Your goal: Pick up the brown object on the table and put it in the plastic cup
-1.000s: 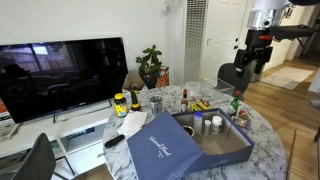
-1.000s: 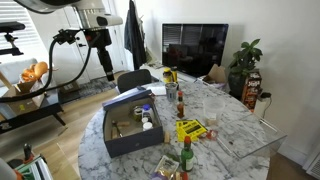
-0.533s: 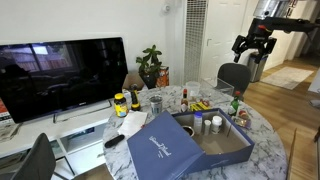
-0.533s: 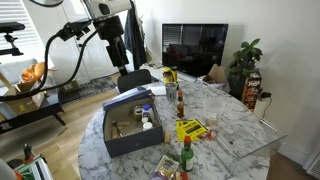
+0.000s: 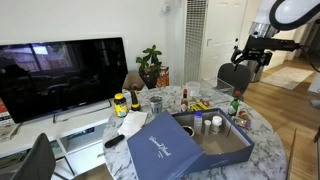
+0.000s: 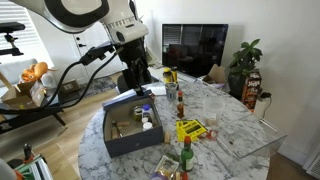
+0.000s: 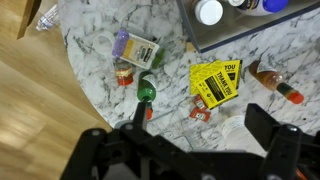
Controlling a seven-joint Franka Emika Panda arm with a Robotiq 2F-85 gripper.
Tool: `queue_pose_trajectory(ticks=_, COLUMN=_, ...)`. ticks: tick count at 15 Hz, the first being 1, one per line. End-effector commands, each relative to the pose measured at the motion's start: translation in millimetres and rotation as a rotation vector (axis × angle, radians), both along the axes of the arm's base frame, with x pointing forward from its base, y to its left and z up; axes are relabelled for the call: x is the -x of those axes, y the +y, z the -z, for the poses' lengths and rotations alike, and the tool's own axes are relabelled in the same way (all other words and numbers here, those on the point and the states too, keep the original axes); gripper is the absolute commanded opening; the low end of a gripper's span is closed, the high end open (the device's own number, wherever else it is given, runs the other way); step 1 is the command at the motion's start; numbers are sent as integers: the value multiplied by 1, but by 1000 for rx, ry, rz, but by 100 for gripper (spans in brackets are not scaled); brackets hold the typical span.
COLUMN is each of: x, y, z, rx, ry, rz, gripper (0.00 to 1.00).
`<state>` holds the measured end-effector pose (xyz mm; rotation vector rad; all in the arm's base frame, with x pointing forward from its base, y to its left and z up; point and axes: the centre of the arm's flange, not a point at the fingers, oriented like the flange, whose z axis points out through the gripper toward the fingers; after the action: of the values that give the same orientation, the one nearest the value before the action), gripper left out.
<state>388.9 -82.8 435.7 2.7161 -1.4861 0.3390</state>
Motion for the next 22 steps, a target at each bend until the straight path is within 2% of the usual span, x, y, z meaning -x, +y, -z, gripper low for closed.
queue_pose_trajectory(ticks=1, x=0, y=1, z=0, rx=0, ry=-1, rz=1, gripper=100)
queue_pose_trajectory(ticks=3, x=-26, y=-7, z=21, rx=-21, ry=52, rz=-32, gripper=100)
queue_pose_trajectory(ticks=4, x=-44, y=-22, z=39, rx=-18, ry=124, rz=-88, gripper=100)
queue_pose_trajectory(ticks=9, x=-83, y=-80, z=90, rx=27, ry=296, rz=-265, gripper=100)
queue_pose_trajectory(ticks=12, x=-108, y=-86, z=113, rx=48, ry=368, rz=-395, gripper=100)
queue_pose_trajectory(ticks=13, x=-118, y=-80, z=117, rx=42, ry=368, rz=-435, gripper=100)
queue_pose_trajectory(ticks=14, x=-122, y=-71, z=114, rx=18, ry=324, rz=-428, gripper=100)
queue_pose_trajectory(ticks=15, x=-102, y=-77, z=116, rx=30, ry=324, rz=-386, gripper=100)
queue_pose_trajectory(ticks=17, x=-117, y=-67, z=117, rx=36, ry=318, rz=-414, gripper=100)
queue_pose_trajectory(ticks=18, x=-119, y=-65, z=116, rx=38, ry=316, rz=-420, gripper=100)
queue_pose_trajectory(ticks=19, x=-113, y=-62, z=113, rx=40, ry=316, rz=-476, gripper=100)
queue_pose_trajectory(ticks=20, x=-115, y=-58, z=115, rx=6, ry=291, rz=-521, gripper=100)
queue_pose_trajectory(ticks=22, x=-141, y=-40, z=128, rx=-88, ry=252, rz=-567, gripper=100)
